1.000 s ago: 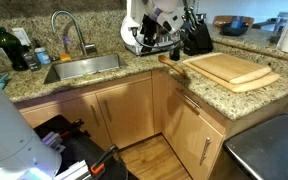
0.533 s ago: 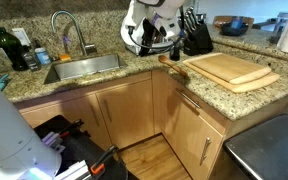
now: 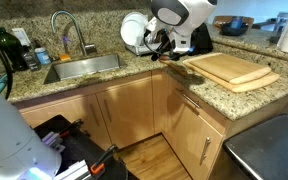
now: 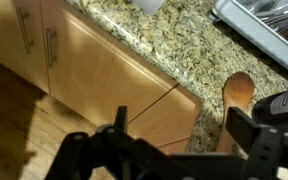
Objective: Put the wooden spoon in the dish rack
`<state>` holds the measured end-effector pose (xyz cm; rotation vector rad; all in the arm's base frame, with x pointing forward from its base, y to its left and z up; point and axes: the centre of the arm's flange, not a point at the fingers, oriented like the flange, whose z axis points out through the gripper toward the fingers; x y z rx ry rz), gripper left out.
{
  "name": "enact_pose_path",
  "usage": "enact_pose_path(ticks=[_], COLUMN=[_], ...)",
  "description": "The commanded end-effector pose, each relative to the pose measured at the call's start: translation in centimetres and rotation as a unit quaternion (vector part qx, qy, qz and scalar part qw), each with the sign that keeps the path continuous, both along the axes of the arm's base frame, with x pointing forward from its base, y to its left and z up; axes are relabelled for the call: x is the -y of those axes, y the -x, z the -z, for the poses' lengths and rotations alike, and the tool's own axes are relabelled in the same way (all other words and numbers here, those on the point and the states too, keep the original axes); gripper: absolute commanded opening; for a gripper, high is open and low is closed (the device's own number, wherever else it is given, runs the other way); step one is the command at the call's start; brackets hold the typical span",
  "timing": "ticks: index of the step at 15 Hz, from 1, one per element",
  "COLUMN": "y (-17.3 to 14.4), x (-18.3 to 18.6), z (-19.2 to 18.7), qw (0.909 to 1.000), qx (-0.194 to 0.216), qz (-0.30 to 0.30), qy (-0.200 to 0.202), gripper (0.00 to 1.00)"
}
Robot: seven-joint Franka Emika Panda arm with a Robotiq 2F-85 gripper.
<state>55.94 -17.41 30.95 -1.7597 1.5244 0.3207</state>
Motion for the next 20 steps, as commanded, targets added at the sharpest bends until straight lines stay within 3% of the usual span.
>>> enact_pose_path(ticks=[1, 3, 5, 6, 10, 11, 12, 13, 16, 18, 20], y=[-0.6, -0.6, -1.8, -3.1, -8.0, -9.3, -10.6, -7.1, -9.3, -9.5, -10.4], x=[-0.8, -0.9, -0.2, -0.6, -2.7, -3.6, -4.7, -4.1, -5.8, -4.8, -4.5], z=[0.4, 0.6, 1.7, 2.3, 3.2, 3.3, 3.0, 3.3, 3.5, 4.6, 5.0], qw=[1.0000, 1.0000, 0.9980, 0.9949, 0.9784, 0.9722, 0.9707, 0.9773, 0.9727, 0.9616, 0.9525], qx=[-0.005, -0.006, -0.055, -0.085, -0.125, -0.149, -0.156, -0.135, -0.151, -0.159, -0.148], qz=[-0.003, -0.005, 0.025, 0.045, 0.119, 0.138, 0.158, 0.131, 0.151, 0.193, 0.248], qy=[-0.002, -0.001, 0.017, 0.030, 0.113, 0.116, 0.093, 0.097, 0.091, 0.113, 0.097], gripper=[1.00, 1.00, 1.00, 1.00, 1.00, 1.00, 1.00, 1.00, 1.00, 1.00, 1.00])
